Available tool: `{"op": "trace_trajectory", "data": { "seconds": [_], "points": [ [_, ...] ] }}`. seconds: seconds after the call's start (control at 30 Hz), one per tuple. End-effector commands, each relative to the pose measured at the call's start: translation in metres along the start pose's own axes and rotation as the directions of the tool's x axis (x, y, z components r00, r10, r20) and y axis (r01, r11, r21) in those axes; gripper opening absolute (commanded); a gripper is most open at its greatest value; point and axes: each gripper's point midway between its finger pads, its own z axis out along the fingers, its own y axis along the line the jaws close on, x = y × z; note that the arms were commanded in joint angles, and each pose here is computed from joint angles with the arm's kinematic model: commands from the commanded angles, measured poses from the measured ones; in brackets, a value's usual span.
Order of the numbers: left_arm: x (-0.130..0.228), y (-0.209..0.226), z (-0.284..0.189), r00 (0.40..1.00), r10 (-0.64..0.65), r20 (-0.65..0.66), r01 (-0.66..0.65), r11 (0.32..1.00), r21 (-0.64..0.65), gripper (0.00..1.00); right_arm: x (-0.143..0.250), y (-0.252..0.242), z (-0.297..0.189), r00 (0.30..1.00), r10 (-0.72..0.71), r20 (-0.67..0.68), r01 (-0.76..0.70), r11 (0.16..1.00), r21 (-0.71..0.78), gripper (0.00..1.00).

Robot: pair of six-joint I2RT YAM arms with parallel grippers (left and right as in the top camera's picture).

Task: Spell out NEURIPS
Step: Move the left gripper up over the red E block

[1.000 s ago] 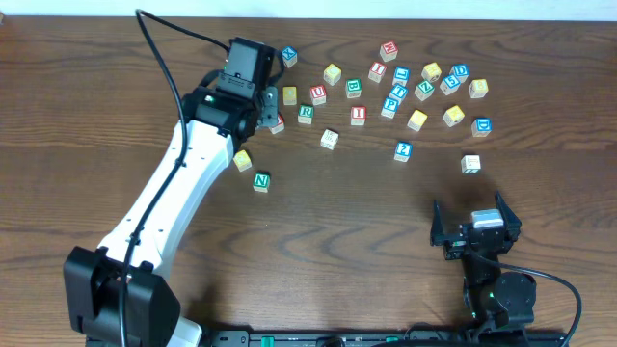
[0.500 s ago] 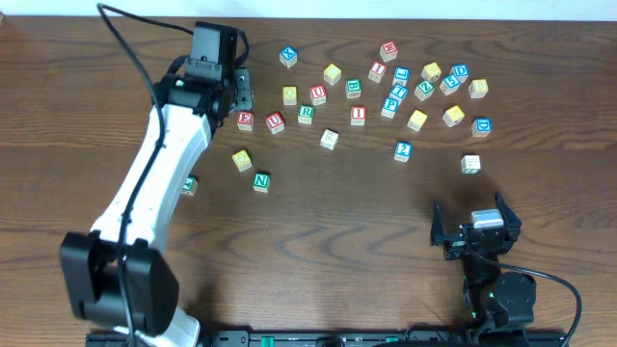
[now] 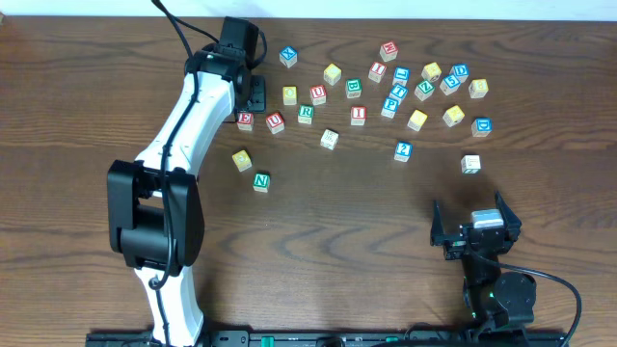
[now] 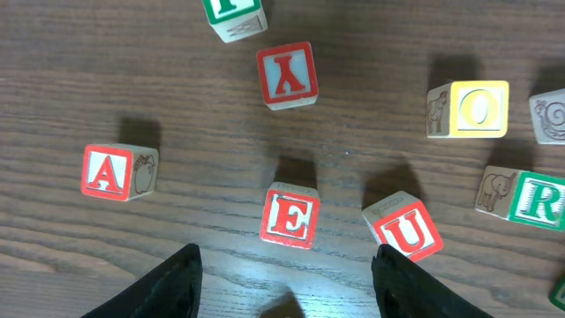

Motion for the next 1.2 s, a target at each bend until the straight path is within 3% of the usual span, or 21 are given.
{"op": "trace_trajectory", "data": {
  "seconds": [0.0, 0.8, 1.17],
  "points": [
    [-0.008, -0.001, -0.003, 1.000, 0.005, 0.012, -0.005, 1.000, 0.008, 0.61, 0.001, -0.002, 0.000, 1.000, -0.006, -0.002, 0.006, 1.000, 0.008, 0.99],
    [0.010, 0.001, 0.017, 0.997, 0.029, -0.067, -0.030, 1.000, -0.008, 0.61, 0.001, -0.002, 0.000, 1.000, -0.006, -0.002, 0.006, 1.000, 0.008, 0.99],
    [0.030, 0.001, 0.050, 0.988, 0.043, -0.150, -0.046, 0.999, -0.023, 0.60, 0.001, -0.002, 0.000, 1.000, -0.006, -0.002, 0.006, 1.000, 0.008, 0.99]
  ]
}}
